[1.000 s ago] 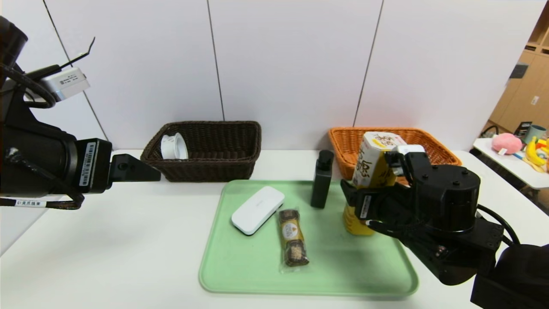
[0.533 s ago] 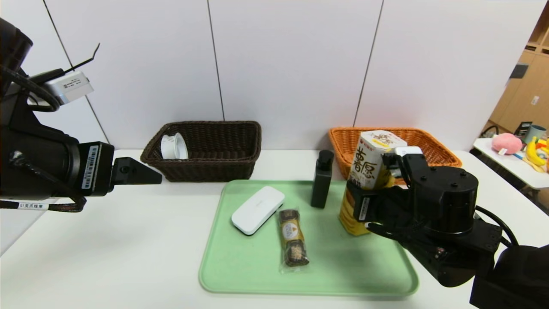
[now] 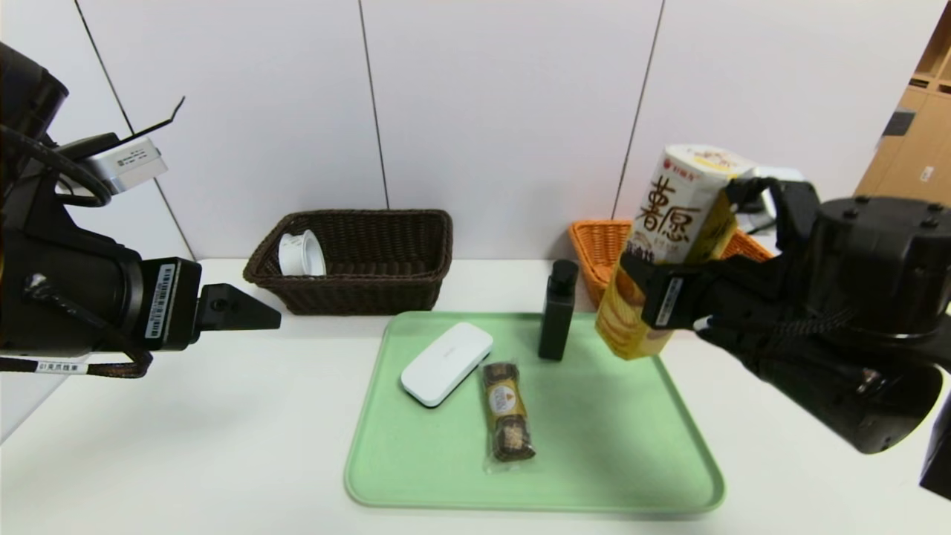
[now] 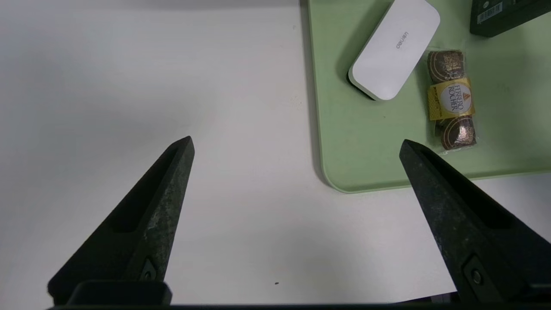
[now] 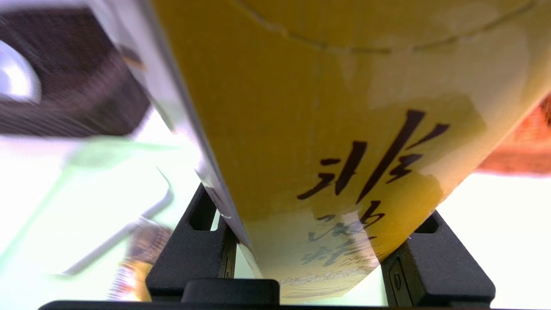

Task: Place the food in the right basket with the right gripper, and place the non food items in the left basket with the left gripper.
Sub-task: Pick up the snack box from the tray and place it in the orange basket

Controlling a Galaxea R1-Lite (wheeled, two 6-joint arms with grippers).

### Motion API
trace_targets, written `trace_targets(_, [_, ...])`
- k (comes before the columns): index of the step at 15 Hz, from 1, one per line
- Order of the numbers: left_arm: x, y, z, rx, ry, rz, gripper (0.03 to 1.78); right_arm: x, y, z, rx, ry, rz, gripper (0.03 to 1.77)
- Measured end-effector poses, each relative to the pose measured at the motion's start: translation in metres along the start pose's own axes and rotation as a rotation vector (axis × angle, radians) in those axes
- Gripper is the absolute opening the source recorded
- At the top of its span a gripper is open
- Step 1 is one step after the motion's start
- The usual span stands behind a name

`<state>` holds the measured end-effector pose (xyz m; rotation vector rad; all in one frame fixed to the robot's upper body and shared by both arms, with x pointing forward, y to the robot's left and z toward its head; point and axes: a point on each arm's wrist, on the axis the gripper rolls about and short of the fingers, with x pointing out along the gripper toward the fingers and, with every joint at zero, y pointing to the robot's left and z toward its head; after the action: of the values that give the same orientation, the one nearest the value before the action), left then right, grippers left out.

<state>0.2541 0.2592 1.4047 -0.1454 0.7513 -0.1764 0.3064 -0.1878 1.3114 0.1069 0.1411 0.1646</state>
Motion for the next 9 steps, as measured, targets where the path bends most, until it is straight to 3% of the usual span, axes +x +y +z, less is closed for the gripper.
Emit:
trace_targets(2, [0.0,0.0,-0.001,0.0,0.003,0.001,1.69,-0.003,-0.003,0.037,0.022,-0.033,0.025,0.87])
trace_targets(5, [0.0,0.001,-0.002,0.001,0.007,0.002,1.69,0.004,-0.03,0.085,0.025,-0.073,0.019,0.87])
trace_targets(9, [0.0,0.001,-0.004,0.007,0.008,0.0,1.69,0.036,-0.064,0.11,-0.008,-0.097,-0.01,0.87])
